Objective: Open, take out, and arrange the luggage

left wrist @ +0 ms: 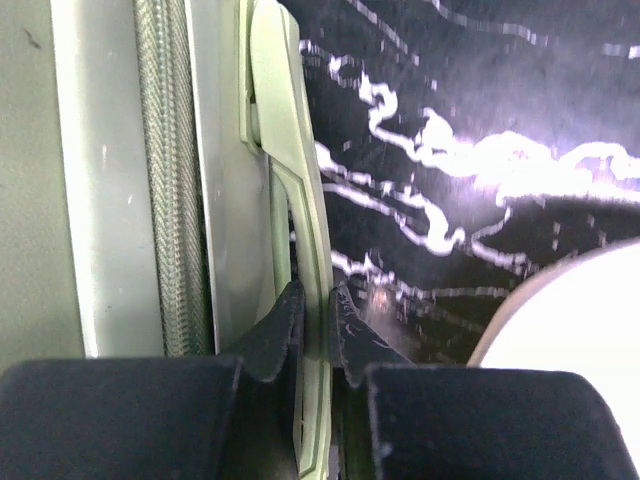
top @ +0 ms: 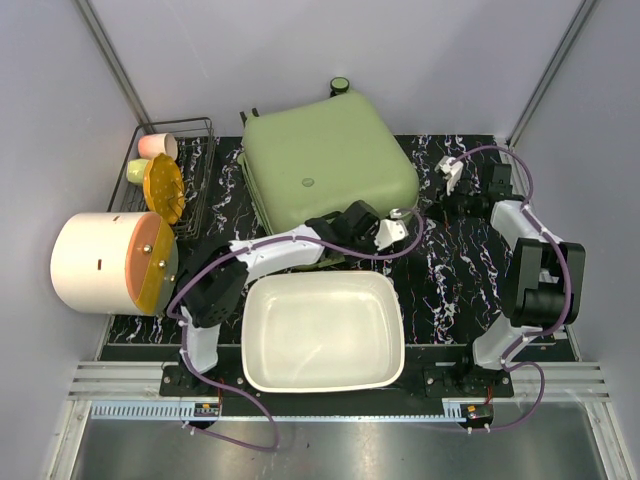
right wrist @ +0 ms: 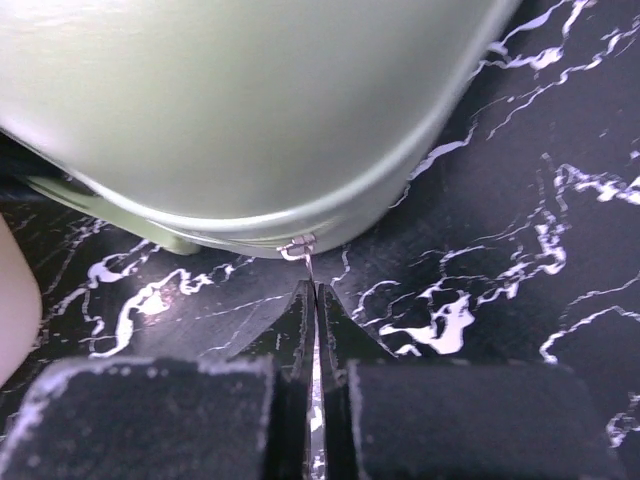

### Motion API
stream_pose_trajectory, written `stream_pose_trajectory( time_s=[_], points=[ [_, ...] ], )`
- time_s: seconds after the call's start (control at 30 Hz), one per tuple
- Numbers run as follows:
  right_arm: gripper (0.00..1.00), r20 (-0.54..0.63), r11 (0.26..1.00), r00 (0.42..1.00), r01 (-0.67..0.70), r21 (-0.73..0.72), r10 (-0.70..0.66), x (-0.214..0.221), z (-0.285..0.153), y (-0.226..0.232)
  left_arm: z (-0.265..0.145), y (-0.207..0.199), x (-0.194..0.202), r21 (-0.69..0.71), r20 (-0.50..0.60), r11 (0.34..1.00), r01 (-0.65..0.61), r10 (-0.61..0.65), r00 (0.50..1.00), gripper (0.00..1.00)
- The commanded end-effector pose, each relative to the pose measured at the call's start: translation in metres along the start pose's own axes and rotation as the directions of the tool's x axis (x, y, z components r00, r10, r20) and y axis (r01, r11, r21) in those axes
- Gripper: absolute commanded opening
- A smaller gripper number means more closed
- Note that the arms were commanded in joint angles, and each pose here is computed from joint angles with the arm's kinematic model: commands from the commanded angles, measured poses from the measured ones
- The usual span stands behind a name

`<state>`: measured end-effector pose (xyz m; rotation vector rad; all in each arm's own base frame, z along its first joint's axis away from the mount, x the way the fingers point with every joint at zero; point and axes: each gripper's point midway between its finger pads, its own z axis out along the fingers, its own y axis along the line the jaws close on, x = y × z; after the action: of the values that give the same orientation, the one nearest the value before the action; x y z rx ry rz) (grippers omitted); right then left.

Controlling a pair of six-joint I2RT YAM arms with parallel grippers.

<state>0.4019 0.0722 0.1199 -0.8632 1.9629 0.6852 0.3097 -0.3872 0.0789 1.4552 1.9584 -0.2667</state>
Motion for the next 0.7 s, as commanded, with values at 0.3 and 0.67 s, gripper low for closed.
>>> stream_pose_trajectory(
  time_s=[0.3, 0.67],
  points=[
    [0.00, 0.156, 0.933, 0.935, 0.280, 0.227, -0.319, -0.077, -0.002, -0.103, -0.039, 0.008, 0.116, 0.067, -0.351, 0.996, -0.057, 0.077, 0.933, 0.00],
    [0.54, 0.101, 0.967, 0.964, 0.250, -0.041, -0.245, -0.058, 0.013, -0.064, -0.045, 0.007, 0.116, 0.075, -0.344, 0.996, -0.058, 0.080, 0.936, 0.00]
  ],
)
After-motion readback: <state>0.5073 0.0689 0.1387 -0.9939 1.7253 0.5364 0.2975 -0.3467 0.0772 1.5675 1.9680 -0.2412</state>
